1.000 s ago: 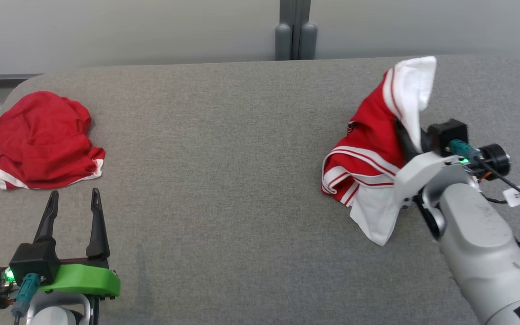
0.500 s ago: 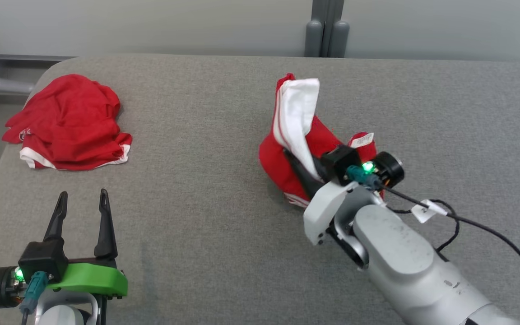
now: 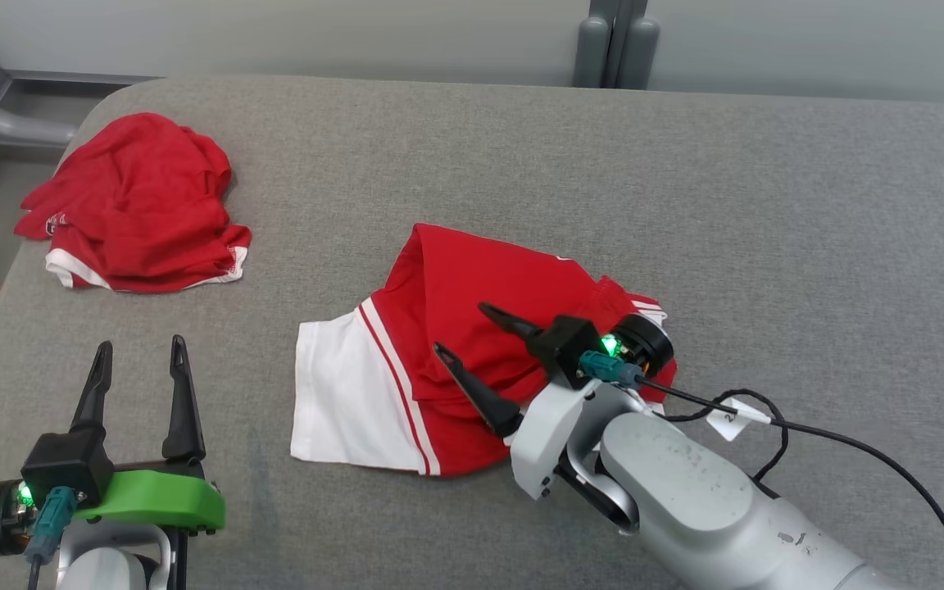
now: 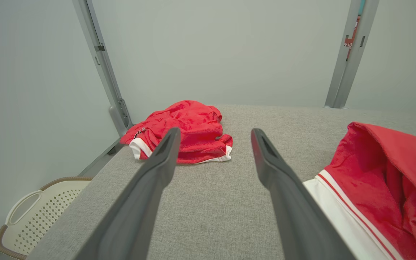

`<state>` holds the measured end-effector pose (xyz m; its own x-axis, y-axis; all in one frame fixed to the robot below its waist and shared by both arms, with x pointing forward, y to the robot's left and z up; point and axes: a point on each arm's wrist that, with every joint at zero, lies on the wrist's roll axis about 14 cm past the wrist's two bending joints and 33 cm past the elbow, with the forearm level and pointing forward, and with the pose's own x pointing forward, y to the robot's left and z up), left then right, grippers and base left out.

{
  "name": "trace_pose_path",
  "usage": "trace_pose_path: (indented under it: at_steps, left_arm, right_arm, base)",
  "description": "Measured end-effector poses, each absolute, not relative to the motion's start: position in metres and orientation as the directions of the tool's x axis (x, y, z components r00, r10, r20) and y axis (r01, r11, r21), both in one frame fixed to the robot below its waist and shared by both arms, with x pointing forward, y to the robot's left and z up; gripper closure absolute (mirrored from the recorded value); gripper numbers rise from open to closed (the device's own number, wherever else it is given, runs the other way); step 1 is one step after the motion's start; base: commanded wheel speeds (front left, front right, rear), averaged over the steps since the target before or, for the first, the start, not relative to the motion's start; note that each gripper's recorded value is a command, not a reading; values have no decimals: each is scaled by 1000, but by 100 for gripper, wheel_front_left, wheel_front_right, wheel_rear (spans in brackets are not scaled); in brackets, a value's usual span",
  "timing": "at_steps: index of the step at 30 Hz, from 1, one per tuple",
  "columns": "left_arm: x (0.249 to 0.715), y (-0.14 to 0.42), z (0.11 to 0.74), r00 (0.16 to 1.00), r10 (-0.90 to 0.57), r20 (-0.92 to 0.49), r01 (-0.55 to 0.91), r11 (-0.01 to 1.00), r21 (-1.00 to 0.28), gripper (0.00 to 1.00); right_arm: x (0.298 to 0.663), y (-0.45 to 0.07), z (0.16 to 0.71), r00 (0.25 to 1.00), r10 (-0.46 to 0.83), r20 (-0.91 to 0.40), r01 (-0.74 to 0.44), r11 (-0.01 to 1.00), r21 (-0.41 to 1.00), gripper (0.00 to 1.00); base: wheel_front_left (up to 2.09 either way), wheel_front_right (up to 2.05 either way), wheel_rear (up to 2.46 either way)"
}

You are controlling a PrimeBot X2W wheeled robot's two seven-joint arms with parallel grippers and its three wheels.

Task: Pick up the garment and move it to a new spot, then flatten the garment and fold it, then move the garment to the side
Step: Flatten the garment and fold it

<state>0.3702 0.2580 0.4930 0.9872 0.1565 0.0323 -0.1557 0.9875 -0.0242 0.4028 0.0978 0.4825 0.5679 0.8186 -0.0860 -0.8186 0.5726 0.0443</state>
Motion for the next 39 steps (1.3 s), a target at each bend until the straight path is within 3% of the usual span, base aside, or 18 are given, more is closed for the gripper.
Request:
trace_pose_path:
  at_steps: [6,11,21,30,39]
  left_arm:
    - [369,253,493,989,143,36,-142,990,-24,0]
    - [369,249,496,991,130,45,-129,991,-21,0]
    - [366,243,497,993,109,48,-109,994,-9,0]
    - [364,241,493,994,102,37,-102,995,-5,0]
    - [364,240,494,994,100,39,-99,995,-4,0]
  right_arm:
    - [427,73,524,659,751,36,-752,659,13,0]
    - [443,23,547,766,630,126,-634,773,-10,0]
    - [425,-95,518,933,348,94,-350,937,11,0]
    - [385,-126,476,971,238,-12,-236,968,81,0]
    - [381,-102,483,953,303,7,-303,951,62,0]
  base:
    - [0,0,0]
    - [0,0,0]
    - [0,0,0]
    - [0,0,0]
    - [0,0,0]
